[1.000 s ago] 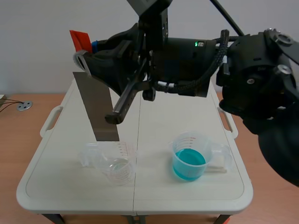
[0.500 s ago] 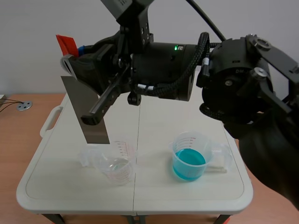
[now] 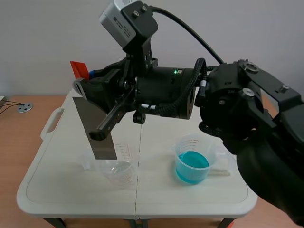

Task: Hold the metal plate by the orange handle, dip it into the blue solution, take it out and point at it, then put the plate back in the beaker on the left.
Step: 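Put the plate into the left beaker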

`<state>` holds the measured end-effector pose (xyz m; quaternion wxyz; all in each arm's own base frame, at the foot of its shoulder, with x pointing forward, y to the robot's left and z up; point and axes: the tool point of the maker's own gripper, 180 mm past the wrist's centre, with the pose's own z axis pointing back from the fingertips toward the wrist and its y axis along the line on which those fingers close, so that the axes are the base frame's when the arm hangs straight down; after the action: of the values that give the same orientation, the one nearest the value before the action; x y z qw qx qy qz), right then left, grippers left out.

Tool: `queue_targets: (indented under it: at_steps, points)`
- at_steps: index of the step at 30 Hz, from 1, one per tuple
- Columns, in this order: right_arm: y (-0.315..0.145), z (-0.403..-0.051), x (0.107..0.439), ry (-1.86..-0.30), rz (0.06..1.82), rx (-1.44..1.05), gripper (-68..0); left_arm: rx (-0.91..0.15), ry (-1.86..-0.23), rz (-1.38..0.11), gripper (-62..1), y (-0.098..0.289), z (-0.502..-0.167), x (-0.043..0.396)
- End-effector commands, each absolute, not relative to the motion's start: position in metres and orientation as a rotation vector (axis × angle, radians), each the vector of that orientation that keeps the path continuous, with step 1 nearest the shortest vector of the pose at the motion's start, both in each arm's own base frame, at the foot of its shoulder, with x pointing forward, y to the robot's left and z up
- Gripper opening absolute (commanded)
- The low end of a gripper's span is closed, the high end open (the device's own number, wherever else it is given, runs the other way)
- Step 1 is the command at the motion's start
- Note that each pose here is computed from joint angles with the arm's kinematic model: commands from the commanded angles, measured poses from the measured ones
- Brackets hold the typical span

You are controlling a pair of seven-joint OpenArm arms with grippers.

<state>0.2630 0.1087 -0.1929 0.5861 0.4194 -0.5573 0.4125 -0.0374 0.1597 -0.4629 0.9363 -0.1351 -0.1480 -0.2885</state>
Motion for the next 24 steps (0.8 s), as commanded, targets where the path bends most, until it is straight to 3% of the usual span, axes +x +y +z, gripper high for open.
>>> queue_targets:
  at_steps: [1,24]
  points:
    - [0.109,-0.188,0.266,-1.319,0.940,0.996,-66.2,-0.285,-0.294,-0.587,-56.7,0.157,-0.462,-0.041]
    - [0.110,-0.256,0.279,-1.148,0.780,1.016,-66.2,-0.279,-0.274,-0.589,-56.7,0.159,-0.463,-0.044]
